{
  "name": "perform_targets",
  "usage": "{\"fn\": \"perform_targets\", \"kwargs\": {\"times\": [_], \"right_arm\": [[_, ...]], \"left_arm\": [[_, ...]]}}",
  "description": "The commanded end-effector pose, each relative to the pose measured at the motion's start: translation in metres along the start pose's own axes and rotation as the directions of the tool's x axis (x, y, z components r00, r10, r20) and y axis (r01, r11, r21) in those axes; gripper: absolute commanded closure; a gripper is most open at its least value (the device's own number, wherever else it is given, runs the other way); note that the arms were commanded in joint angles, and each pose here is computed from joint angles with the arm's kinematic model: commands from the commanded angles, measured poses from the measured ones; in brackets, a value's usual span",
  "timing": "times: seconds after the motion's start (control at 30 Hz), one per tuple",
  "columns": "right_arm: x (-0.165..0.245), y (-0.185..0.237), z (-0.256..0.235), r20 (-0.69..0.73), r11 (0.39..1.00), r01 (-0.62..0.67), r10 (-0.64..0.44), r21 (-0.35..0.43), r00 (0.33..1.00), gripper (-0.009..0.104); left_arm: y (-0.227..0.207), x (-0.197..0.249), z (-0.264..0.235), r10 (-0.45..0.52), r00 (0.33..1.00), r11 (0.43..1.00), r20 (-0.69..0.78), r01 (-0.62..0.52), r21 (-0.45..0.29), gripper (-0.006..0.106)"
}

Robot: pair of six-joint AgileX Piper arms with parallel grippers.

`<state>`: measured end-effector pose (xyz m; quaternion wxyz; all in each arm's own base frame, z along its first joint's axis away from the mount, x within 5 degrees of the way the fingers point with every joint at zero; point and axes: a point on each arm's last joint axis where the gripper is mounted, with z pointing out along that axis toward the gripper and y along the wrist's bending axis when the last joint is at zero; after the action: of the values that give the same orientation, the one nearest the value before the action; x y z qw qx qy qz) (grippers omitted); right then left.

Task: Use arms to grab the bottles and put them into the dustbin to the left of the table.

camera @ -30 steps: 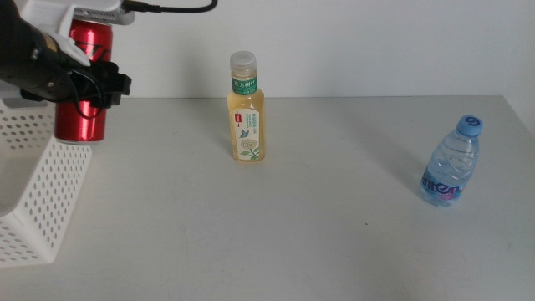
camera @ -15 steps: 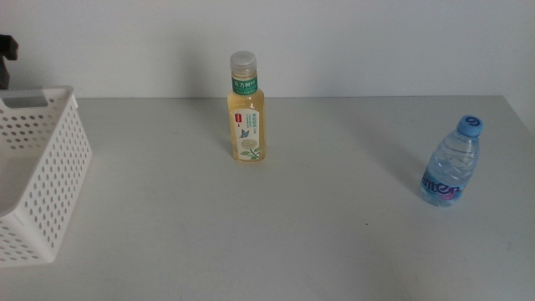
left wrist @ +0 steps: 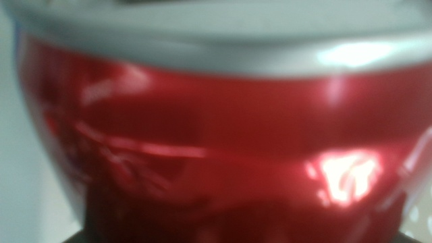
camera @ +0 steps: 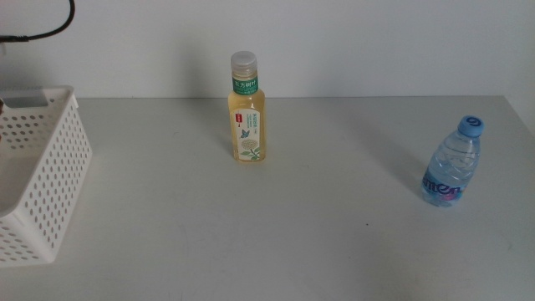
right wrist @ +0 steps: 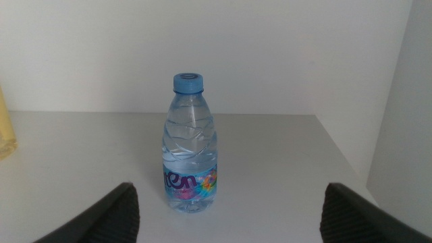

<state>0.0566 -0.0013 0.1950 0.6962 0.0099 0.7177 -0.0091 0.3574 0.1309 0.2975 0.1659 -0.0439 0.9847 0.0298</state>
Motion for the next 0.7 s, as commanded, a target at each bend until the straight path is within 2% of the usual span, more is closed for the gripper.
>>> {"fn": "perform_targets", "kwargs": {"times": [0.0,0.27,0.5,0.67], "right_arm": [[-0.012,-0.001,-0.003,0.114,1.0,0.02,-0.021,0.014,0.993,0.001],[-0.012,-0.001,-0.003,0.114,1.0,0.02,-0.021,0.014,0.993,0.001],[-0.012,-0.001,-0.003,0.114,1.0,0.02,-0.021,0.014,0.993,0.001],[-0.012,-0.001,-0.003,0.114,1.0,0.02,-0.021,0.014,0.993,0.001]], "left_arm": [[0.0,-0.01,-0.019,0.005,0.995,1.0,0.097,-0.004,-0.007,0.102],[0.001,-0.011,0.021,0.041,0.999,0.999,-0.008,-0.04,0.024,0.099],[-0.007,-0.012,0.045,0.08,0.994,0.996,-0.081,-0.077,0.043,0.084],[-0.016,-0.013,0.059,0.139,0.983,0.99,-0.119,-0.137,0.028,0.07]]}}
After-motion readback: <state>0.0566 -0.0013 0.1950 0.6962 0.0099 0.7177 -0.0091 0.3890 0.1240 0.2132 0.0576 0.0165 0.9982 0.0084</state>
